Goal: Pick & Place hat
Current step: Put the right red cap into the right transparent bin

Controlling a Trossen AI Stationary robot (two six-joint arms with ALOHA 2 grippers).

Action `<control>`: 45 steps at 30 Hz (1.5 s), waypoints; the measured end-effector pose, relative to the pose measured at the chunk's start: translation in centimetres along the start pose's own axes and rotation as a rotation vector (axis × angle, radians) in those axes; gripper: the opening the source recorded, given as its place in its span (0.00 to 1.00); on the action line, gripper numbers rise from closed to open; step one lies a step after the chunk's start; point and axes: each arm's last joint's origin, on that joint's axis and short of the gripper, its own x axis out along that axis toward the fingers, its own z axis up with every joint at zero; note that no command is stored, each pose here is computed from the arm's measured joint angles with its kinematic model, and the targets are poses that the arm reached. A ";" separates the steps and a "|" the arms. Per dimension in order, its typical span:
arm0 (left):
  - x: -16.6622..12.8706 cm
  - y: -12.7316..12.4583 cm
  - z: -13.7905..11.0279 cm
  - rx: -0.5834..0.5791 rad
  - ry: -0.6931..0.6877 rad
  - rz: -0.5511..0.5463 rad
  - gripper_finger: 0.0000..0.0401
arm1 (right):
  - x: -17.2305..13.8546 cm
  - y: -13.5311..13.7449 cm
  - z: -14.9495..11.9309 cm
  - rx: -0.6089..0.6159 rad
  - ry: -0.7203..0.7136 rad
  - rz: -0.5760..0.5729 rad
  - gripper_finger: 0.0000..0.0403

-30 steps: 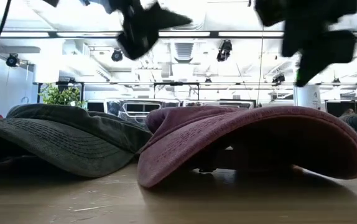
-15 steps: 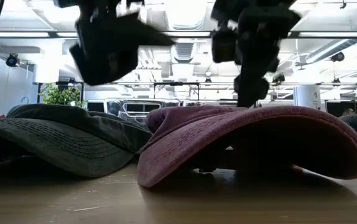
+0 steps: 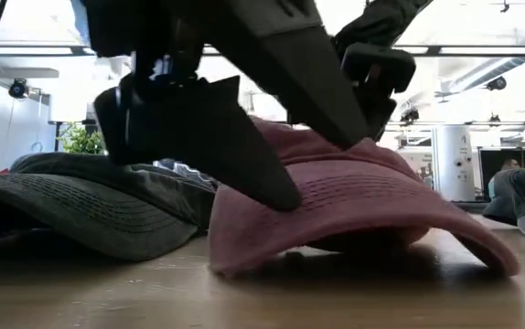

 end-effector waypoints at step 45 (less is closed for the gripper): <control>0.8 3.7 -1.6 0.009 -0.072 0.171 0.51 | -1.0 1.6 4.2 -0.086 -0.103 0.192 0.56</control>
